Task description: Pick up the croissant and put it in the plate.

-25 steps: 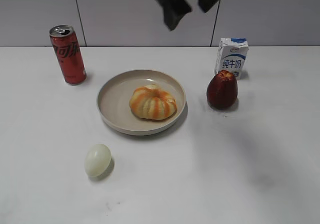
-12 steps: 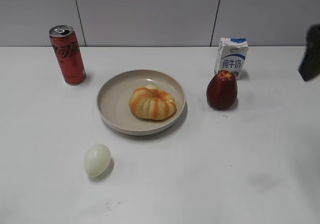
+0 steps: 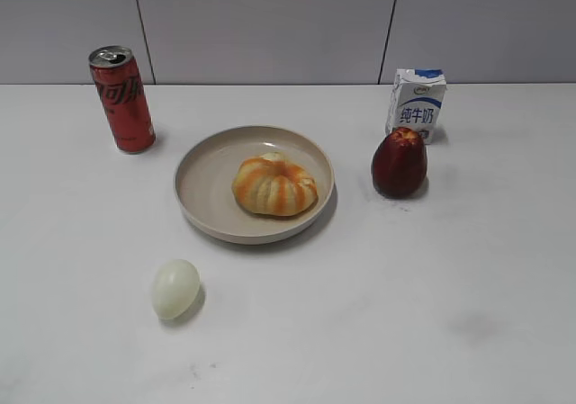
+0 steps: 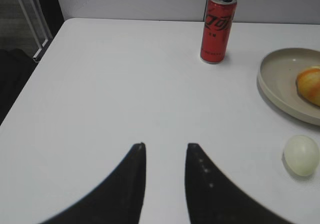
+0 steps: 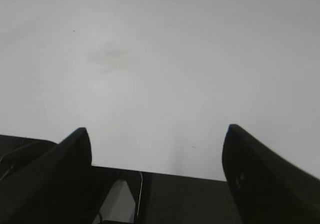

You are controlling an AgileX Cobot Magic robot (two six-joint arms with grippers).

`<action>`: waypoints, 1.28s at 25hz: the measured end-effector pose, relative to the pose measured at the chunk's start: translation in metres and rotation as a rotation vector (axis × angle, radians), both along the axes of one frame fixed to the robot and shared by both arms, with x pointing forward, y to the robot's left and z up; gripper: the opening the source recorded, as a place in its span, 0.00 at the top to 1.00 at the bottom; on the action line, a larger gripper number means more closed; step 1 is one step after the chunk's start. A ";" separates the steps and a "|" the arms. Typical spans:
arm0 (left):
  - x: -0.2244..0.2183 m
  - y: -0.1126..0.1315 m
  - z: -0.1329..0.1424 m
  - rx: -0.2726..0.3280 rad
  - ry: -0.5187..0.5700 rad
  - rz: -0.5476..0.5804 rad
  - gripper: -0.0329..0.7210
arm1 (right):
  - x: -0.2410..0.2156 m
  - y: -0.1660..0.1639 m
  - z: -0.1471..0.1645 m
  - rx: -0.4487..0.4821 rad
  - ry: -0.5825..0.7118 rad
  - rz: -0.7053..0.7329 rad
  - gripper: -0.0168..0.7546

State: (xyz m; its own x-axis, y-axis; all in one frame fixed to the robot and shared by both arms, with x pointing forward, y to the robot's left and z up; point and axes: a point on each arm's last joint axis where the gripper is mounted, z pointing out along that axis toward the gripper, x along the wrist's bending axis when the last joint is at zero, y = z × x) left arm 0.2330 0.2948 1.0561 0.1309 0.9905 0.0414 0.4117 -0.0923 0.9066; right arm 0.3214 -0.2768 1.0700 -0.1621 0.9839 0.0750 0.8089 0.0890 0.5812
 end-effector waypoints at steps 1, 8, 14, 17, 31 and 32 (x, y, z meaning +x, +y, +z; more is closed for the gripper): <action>0.000 0.000 0.000 0.000 0.000 0.000 0.69 | -0.009 -0.003 0.000 -0.002 -0.043 -0.002 0.18; 0.000 0.000 0.000 0.000 0.000 0.000 0.69 | -0.053 -0.017 -0.013 0.019 -0.272 -0.007 0.20; 0.000 0.000 0.000 0.000 0.000 0.000 0.69 | -0.055 -0.018 -0.019 0.011 -0.276 -0.004 0.21; 0.000 0.000 0.000 0.000 0.000 0.000 0.69 | -0.055 -0.018 -0.019 0.008 -0.276 -0.002 0.21; 0.000 0.000 0.000 0.000 0.000 0.000 0.69 | -0.075 -0.023 -0.017 0.022 -0.409 -0.085 0.21; 0.000 0.000 0.000 0.000 0.000 0.000 0.69 | -0.078 -0.024 -0.017 0.021 -0.428 -0.109 0.21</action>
State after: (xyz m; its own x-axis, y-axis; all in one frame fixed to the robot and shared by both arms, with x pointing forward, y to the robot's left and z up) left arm 0.2330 0.2948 1.0561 0.1309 0.9905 0.0414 0.4117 -0.0923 0.9066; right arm 0.2437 -0.3004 1.0535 -0.0787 0.9959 0.0439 0.4991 0.0013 0.8665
